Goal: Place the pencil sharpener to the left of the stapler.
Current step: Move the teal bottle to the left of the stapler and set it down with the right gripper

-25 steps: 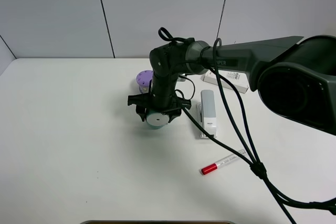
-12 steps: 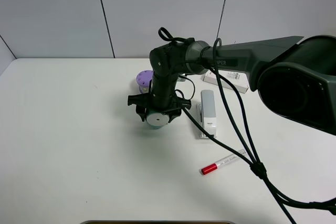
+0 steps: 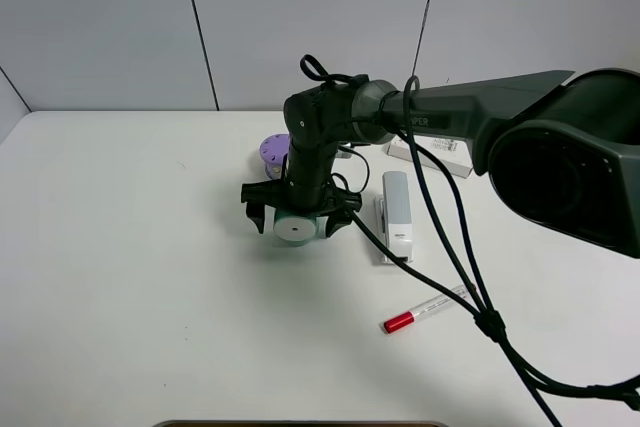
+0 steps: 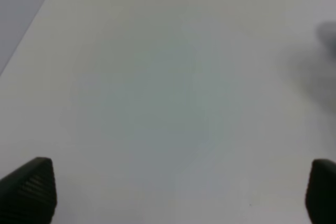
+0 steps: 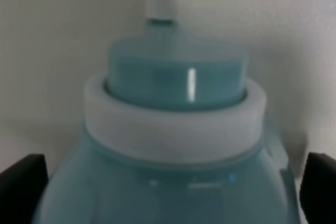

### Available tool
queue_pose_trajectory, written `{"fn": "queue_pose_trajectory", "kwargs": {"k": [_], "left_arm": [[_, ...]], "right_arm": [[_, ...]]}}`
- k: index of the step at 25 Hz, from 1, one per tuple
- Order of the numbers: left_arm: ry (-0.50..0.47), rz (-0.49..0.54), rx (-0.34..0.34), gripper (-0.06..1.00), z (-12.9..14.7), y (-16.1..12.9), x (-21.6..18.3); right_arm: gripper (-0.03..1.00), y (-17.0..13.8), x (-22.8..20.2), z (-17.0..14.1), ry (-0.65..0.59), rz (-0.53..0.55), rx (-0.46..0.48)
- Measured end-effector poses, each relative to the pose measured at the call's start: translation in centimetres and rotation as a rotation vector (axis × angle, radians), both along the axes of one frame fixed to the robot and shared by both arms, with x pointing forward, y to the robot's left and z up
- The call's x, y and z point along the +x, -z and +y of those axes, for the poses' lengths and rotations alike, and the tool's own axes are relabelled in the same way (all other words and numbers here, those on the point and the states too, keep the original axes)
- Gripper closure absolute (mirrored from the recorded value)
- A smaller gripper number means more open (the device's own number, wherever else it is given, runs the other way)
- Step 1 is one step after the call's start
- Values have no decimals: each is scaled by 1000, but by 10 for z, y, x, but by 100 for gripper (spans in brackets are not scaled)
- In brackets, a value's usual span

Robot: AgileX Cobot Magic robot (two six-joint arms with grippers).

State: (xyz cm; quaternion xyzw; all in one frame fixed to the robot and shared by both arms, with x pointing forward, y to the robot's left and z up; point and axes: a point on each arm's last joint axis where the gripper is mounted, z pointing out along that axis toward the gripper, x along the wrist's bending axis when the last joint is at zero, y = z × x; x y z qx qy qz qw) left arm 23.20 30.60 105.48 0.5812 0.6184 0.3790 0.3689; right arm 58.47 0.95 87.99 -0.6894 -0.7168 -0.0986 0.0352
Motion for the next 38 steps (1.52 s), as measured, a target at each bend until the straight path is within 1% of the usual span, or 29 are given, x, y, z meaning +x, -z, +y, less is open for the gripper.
{"fn": "queue_pose_trajectory", "kwargs": {"k": [12, 17, 22, 26, 33, 38], "left_arm": [[0, 0, 0, -1, 0, 0, 0], [0, 0, 0, -1, 0, 0, 0], [0, 0, 0, -1, 0, 0, 0], [0, 0, 0, -1, 0, 0, 0], [0, 0, 0, -1, 0, 0, 0], [0, 0, 0, -1, 0, 0, 0]], "right_arm": [[1, 0, 0, 0, -2, 2, -5], [1, 1, -1, -2, -10, 6, -21], [1, -10, -1, -4, -19, -10, -27], [1, -27, -2, -5, -17, -30, -13], [1, -74, -10, -7, -15, -82, 20], [1, -113, -15, -16, -23, -162, 11]]}}
